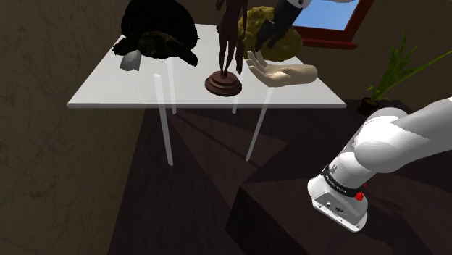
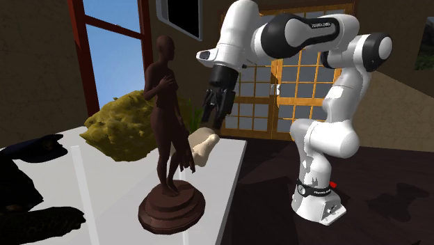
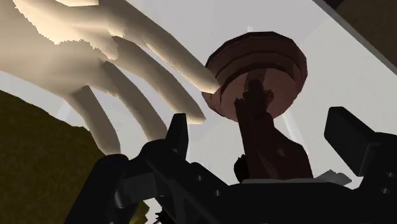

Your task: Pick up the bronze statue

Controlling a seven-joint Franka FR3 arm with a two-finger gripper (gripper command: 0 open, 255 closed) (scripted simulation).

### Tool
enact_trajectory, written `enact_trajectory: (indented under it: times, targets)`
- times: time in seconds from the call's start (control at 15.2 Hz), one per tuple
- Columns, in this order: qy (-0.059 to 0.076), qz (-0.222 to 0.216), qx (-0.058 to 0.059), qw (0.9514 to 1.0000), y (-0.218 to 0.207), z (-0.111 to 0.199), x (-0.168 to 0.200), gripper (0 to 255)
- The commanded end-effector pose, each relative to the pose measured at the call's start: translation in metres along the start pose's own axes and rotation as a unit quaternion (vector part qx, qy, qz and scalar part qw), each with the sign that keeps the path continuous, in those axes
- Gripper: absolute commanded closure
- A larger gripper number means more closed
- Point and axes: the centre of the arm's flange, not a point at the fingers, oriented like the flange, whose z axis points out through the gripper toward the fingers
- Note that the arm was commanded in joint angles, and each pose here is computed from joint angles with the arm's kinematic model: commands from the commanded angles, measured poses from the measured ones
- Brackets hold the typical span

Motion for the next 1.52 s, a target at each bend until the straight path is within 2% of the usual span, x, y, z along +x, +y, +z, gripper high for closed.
enact_trajectory:
  times: [0.0, 0.26, 0.79, 0.92, 0.99, 1.45]
  targets:
    - [0.023, -0.027, 0.002, 0.9994, -0.004, 0.015, 0.016, 0]
    - [0.064, -0.078, 0.006, 0.9949, -0.017, 0.042, 0.047, 0]
    - [0.065, -0.078, 0.006, 0.9948, -0.015, 0.080, 0.034, 0]
    - [0.065, -0.078, 0.006, 0.9948, -0.015, 0.080, 0.034, 0]
    - [0.065, -0.078, 0.006, 0.9948, -0.014, 0.079, 0.034, 255]
    - [0.065, -0.078, 0.006, 0.9948, -0.015, 0.079, 0.033, 255]
